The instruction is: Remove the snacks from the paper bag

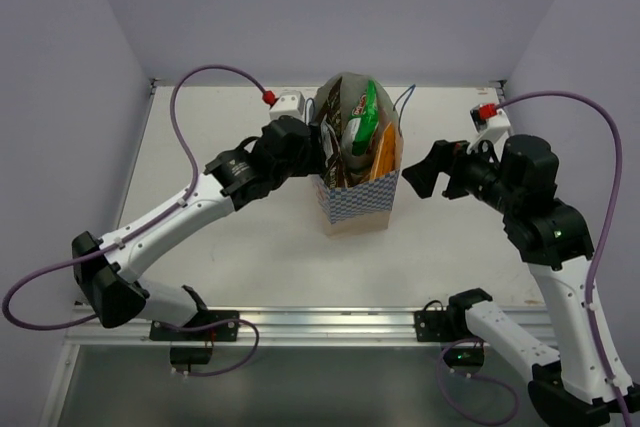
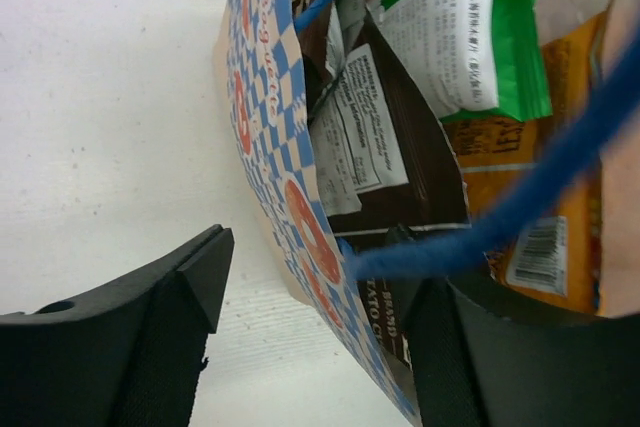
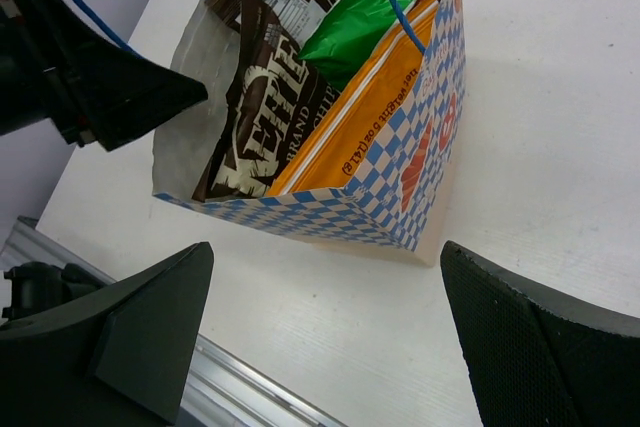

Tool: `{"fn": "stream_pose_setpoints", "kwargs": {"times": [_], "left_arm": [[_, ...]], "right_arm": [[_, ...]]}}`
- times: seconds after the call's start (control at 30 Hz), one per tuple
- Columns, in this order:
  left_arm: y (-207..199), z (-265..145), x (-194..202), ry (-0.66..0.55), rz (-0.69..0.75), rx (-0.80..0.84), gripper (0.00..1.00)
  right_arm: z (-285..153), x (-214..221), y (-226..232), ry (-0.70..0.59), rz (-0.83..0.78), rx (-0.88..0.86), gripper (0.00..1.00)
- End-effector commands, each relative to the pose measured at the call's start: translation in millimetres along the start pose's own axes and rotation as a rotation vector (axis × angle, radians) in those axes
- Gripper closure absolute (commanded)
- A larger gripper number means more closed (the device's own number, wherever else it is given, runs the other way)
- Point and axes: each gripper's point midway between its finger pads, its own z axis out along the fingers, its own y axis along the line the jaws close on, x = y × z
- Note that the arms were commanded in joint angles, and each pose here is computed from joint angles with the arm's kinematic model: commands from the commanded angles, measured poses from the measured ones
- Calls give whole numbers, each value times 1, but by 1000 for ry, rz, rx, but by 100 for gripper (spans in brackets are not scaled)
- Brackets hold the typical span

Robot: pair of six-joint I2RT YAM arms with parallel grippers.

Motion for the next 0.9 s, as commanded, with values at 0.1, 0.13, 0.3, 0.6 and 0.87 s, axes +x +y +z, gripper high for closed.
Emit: {"fn": "stream_pose_setpoints", "kwargs": {"times": [0.1, 0.13, 0.3, 0.6, 0.87], "left_arm": [[9, 22, -24, -67, -31, -66, 42], [8, 26, -24, -61, -25, -72, 44], [6, 36, -26, -60, -15, -76, 51], [11, 51, -34, -68, 30, -111, 77], [28, 35, -86, -182, 146, -189, 100]], "right_arm": [[-12, -18, 15, -62, -35, -56, 1], [-12, -17, 15, -61, -34, -54, 1], [-17, -17, 18, -58, -46, -68, 1], [-18, -27, 26, -64, -64, -100, 1], [-14, -45, 47, -83, -40, -192, 1]]}}
